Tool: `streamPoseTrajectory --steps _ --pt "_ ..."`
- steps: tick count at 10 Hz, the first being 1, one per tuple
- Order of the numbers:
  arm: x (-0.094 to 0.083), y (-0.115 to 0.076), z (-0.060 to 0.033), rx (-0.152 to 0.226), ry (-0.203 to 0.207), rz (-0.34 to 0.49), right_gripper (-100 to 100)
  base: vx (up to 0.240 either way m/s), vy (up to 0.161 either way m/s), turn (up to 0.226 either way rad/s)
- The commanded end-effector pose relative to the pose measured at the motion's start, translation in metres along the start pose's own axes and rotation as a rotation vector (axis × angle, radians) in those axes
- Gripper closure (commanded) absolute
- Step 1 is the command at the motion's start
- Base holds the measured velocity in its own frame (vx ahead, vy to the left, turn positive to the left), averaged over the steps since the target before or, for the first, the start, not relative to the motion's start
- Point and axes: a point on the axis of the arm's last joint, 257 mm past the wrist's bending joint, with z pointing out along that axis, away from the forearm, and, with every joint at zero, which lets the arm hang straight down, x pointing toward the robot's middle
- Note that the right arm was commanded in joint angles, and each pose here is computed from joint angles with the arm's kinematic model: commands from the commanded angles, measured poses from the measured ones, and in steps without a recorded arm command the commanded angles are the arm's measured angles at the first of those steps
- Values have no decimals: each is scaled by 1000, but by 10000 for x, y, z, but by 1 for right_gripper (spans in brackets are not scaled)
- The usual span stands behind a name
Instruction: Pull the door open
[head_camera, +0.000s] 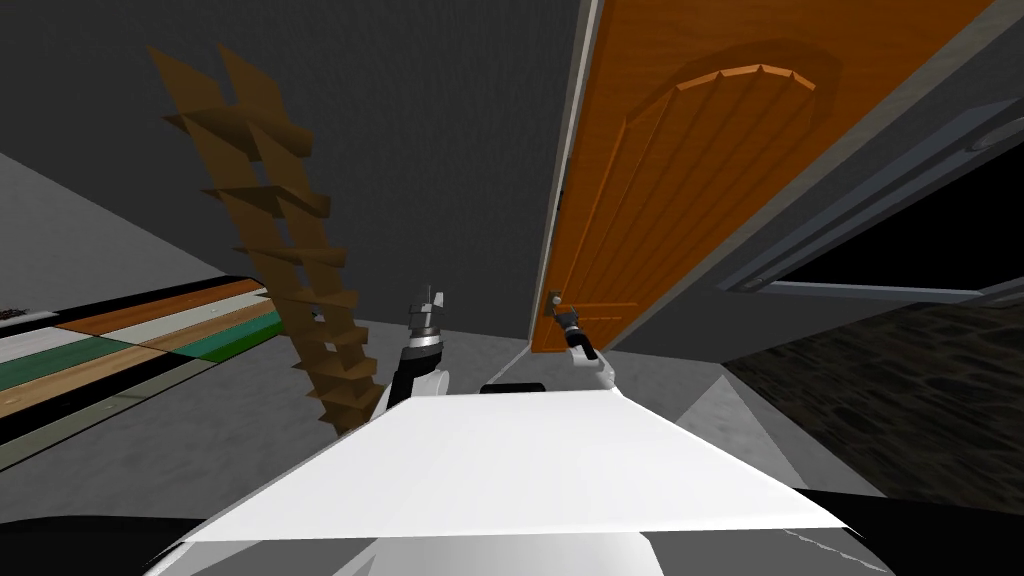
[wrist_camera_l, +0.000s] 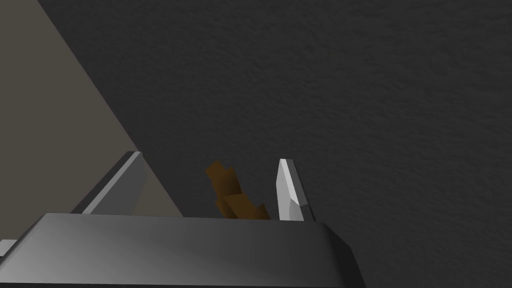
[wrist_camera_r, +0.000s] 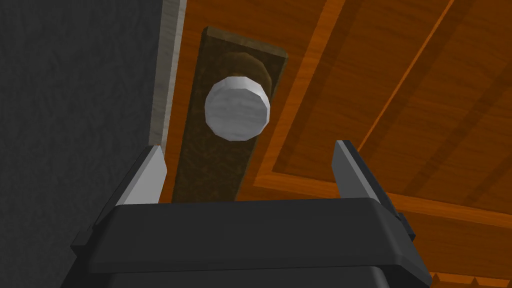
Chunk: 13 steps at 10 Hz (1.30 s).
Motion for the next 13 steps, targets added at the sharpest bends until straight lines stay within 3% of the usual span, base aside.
streamPoseTrajectory --steps 1,5,7,8,13 --pt "3 -17 4 1 -4 44 -100 -60 -16 15" --pt "7 -141 35 6 -21 238 -100 -76 -27 34" --pt "8 -181 43 8 -26 296 -100 -70 -35 18" --pt "6 -168 39 7 -24 276 -100 -25 -10 4" --pt "-214 455 -9 -73 -37 281 -100 173 27 155"
